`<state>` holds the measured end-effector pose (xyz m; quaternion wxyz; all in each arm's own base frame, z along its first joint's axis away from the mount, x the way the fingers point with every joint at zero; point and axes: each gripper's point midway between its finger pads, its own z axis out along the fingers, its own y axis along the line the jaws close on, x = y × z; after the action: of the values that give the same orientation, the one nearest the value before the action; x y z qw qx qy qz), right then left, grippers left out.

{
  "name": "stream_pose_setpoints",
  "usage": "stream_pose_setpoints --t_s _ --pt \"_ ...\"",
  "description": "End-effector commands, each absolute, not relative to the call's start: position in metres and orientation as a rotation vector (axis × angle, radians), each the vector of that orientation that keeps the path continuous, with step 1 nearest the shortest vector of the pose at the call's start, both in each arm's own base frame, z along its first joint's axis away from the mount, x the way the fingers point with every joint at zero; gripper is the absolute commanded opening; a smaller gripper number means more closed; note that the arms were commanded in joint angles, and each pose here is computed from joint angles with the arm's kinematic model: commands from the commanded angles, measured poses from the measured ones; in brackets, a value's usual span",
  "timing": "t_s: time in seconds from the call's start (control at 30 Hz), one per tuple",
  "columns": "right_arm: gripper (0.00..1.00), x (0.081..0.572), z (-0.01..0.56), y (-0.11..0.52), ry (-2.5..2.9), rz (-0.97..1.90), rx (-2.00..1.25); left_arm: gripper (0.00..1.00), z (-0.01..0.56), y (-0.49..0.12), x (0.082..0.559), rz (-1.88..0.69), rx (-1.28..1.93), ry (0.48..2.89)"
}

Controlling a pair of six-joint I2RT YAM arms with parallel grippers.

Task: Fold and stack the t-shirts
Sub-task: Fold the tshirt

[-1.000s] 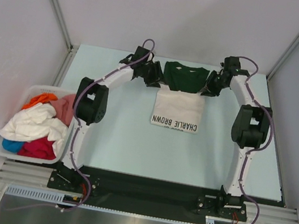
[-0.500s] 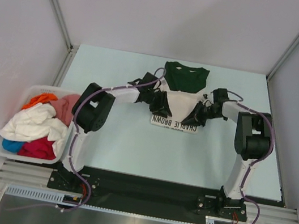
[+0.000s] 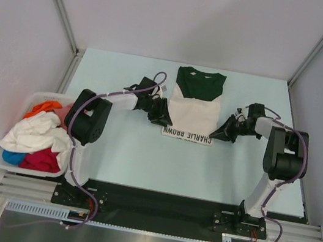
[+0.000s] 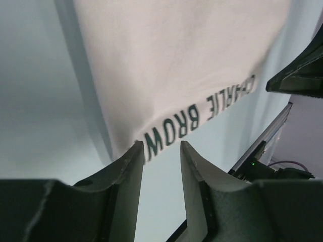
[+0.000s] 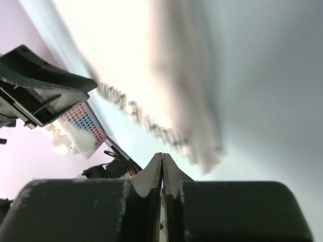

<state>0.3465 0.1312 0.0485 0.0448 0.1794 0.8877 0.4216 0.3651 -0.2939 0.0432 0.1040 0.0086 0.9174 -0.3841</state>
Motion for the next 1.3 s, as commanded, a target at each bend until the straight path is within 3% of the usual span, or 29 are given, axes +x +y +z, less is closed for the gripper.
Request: stream_pose_setpoints --t_s 0.0,0.17,0.4,0.63,0.87,1.03,1.27 --pt "0.06 0.349 0.098 0.155 2.648 1.307 0.396 0.41 0.106 -0.300 0.371 -1.137 0.112 2.555" --pt "0.06 0.353 0.070 0.182 2.674 1.356 0.345 0.41 0.088 -0.323 0.363 -1.286 0.071 2.578" --pt "0.05 0.343 0.028 0.155 2.722 1.306 0.468 0.38 0.001 -0.281 0.351 -1.107 -0.058 2.739" --pt "0.04 0.352 0.074 0.124 2.631 1.270 0.494 0.40 0.046 -0.275 0.356 -1.119 0.016 2.659" --pt "0.04 0.404 0.107 0.140 2.474 1.395 0.427 0.43 0.104 -0.314 0.412 -1.328 -0.025 2.461" --pt "0.04 0.448 0.059 0.152 2.451 1.455 0.408 0.43 0.067 -0.335 0.454 -1.477 -0.165 2.411" --pt "0.02 0.511 0.046 0.143 2.263 1.544 0.410 0.43 0.055 -0.344 0.521 -1.582 -0.258 2.223"
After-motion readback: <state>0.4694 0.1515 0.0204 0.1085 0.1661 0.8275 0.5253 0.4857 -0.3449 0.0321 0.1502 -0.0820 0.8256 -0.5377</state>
